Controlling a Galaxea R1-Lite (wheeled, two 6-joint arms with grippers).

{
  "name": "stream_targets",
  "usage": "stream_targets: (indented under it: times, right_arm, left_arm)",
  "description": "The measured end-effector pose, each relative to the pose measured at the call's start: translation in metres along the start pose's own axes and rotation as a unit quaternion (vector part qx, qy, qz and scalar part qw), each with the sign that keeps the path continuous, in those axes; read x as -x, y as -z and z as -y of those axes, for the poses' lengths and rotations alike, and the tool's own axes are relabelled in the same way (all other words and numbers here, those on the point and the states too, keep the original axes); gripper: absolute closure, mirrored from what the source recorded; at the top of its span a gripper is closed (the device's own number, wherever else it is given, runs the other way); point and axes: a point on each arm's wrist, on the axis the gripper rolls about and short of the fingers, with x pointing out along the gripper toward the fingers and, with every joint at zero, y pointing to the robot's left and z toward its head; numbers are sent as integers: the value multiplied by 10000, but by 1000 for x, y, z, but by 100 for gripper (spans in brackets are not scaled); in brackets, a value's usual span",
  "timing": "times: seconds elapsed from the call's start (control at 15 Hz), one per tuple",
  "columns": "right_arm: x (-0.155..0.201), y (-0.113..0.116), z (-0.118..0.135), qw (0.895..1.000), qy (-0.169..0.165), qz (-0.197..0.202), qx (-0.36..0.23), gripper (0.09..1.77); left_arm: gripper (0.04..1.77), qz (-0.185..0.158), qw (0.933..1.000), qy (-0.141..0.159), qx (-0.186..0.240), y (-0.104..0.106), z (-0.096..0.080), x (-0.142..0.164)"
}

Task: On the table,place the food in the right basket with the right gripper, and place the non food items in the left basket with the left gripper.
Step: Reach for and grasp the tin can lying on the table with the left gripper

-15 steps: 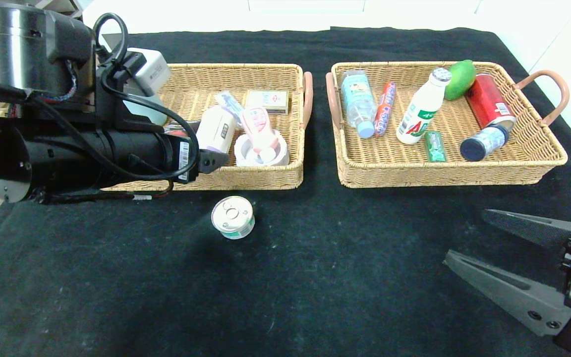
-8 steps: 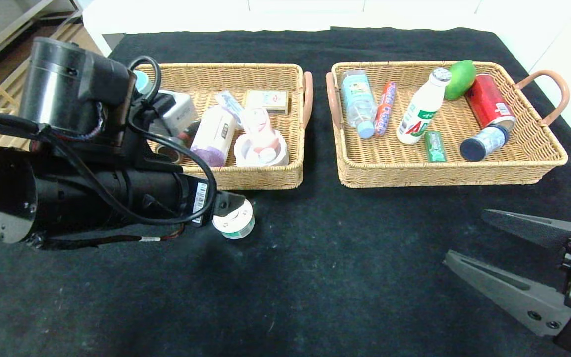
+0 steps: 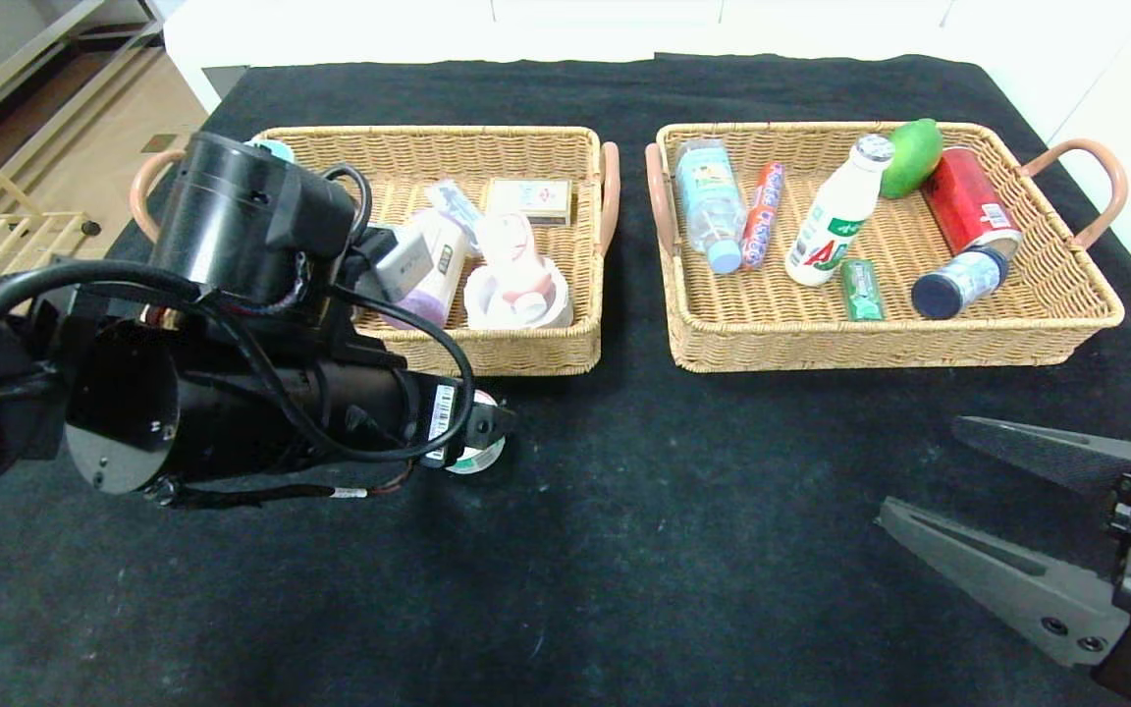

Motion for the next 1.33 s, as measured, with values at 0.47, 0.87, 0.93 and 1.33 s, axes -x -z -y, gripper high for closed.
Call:
stream_targets:
  times: [0.47, 0.87, 0.93, 1.33]
  right_arm:
    - [0, 1, 0, 10000, -1, -30, 3, 15]
    - [0, 1, 0, 10000, -4, -34, 5, 15]
    - [0, 1, 0, 10000, -4, -34, 3, 15]
    - [-1, 2, 0, 10000, -2, -49, 2, 15]
  left_arm:
    - [10, -77, 9997, -97, 221, 4, 1, -23]
    - [10, -101, 9993, -204, 280, 7, -3, -38]
    - [10, -135, 9992, -233, 284, 8, -5, -40]
    - [9, -238, 9989, -280, 280, 11, -6, -47]
